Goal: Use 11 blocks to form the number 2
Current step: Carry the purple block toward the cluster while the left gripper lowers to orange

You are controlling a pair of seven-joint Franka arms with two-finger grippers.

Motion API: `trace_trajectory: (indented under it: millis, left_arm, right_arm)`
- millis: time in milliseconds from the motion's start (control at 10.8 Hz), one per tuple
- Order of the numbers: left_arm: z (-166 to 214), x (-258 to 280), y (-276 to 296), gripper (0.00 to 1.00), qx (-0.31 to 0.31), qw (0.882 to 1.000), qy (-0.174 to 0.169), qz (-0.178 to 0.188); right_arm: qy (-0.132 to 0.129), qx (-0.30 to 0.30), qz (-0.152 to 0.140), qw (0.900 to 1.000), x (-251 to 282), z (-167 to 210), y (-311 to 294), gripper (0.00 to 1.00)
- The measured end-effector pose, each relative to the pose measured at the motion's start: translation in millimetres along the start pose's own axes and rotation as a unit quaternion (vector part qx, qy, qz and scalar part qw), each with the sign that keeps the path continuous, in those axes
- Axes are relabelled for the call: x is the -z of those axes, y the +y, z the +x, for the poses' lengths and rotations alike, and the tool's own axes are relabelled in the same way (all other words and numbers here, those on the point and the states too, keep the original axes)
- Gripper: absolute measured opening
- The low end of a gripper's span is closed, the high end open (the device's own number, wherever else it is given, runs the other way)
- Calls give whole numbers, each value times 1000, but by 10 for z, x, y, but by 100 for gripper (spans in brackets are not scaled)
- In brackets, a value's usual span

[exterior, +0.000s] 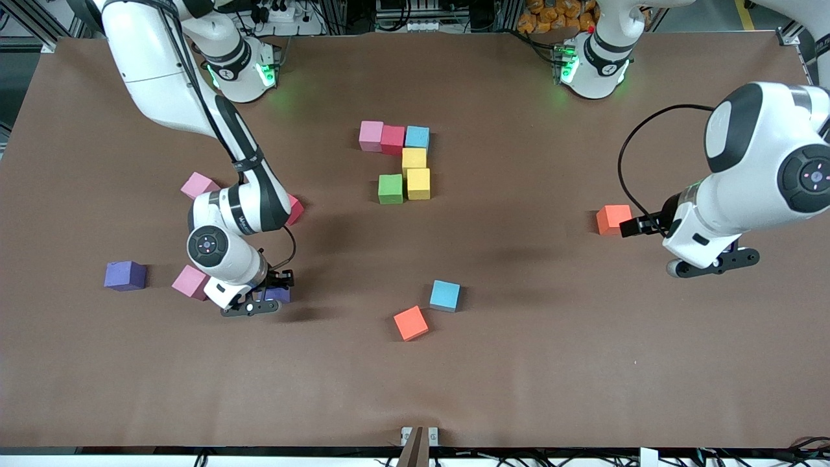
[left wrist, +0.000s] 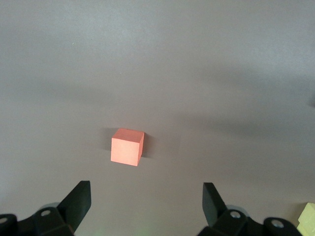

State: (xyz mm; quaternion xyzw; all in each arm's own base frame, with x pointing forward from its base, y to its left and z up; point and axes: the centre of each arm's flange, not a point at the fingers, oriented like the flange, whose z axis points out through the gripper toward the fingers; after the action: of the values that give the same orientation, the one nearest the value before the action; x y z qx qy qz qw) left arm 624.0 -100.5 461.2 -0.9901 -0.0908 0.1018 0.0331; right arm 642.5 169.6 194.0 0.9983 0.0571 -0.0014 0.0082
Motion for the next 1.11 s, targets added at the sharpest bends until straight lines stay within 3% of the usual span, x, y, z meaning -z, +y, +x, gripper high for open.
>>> trace_trajectory:
  millis: [277, 461, 554, 738, 1107]
  left_arm:
    - [326, -746, 39, 100, 8, 998, -39, 41]
    - [463, -937, -67, 100, 28, 998, -44, 35]
    - [514, -929, -213, 100, 40, 998, -44, 27]
    - [556, -994, -388, 100, 52, 997, -45, 20]
    - [488, -1284, -334, 100, 45, 998, -45, 19]
  right_arm:
    - [12, 30, 6, 999, 165, 29, -103, 57]
    - [21, 134, 15, 991, 511, -99, -363, 57]
    - [21, 209, 17, 978, 646, -263, -526, 57]
    - [15, 340, 16, 940, 731, -641, -889, 57]
    - [6, 537, 1, 844, 523, -1242, -1494, 57]
